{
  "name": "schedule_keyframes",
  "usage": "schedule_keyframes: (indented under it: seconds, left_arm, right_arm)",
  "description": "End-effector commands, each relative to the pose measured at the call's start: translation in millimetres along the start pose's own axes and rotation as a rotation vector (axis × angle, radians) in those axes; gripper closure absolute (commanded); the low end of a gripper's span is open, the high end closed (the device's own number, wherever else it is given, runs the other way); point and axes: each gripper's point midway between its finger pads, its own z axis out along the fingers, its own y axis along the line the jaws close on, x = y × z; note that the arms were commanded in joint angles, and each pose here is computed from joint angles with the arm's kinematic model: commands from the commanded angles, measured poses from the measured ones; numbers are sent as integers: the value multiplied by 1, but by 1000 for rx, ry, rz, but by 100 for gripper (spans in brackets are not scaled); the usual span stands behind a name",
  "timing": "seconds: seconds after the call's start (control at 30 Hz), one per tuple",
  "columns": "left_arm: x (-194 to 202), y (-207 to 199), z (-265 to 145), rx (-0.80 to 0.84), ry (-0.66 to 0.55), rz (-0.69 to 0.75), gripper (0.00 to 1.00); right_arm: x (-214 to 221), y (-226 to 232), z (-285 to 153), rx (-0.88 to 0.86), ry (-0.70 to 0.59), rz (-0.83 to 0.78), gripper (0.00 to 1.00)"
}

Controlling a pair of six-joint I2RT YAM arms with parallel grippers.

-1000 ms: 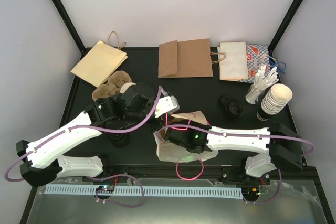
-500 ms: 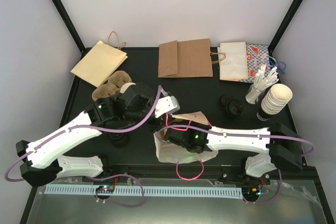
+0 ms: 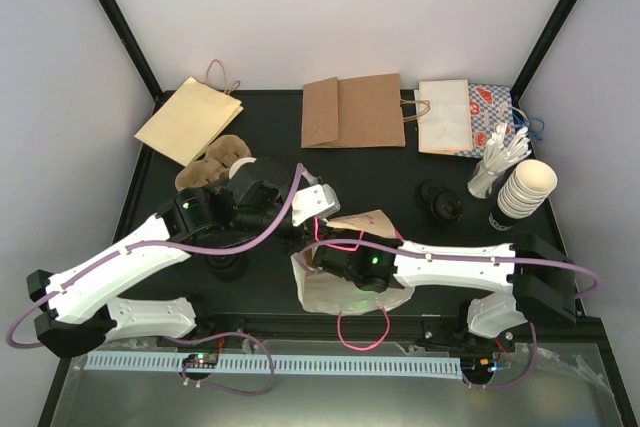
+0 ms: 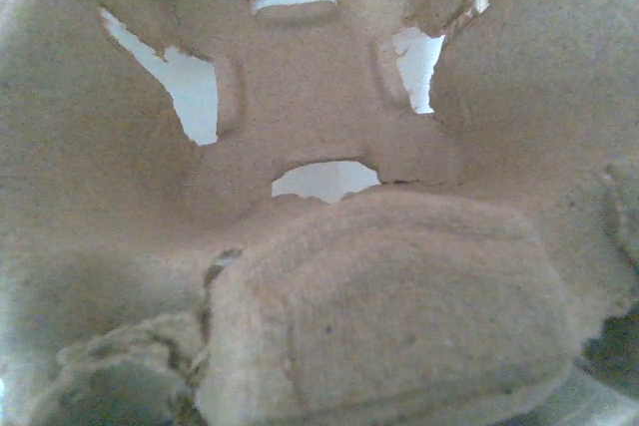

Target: Pack the takeout coffee

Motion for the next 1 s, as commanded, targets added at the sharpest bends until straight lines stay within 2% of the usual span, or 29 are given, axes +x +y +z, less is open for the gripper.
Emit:
schedule_keyframes:
  seconds: [0.0,0.2,0.43,0.97]
  left_arm:
    - [-42,-23,-23,103,-185,51,98]
    - [-39,-19,-19,84,-171,47,98]
    - [-24,8,-3,-51,-90,15,98]
    - [-31,23,-7,-141,-97,35,98]
  right_arm:
    - [0,-4,-2,0,-19,22,98]
    - [-2,-13,-13,13,-38,35,98]
    - [-6,-18,-30,23,-66,40,97]
    - [-16,-38,-67,61,-149,62,95]
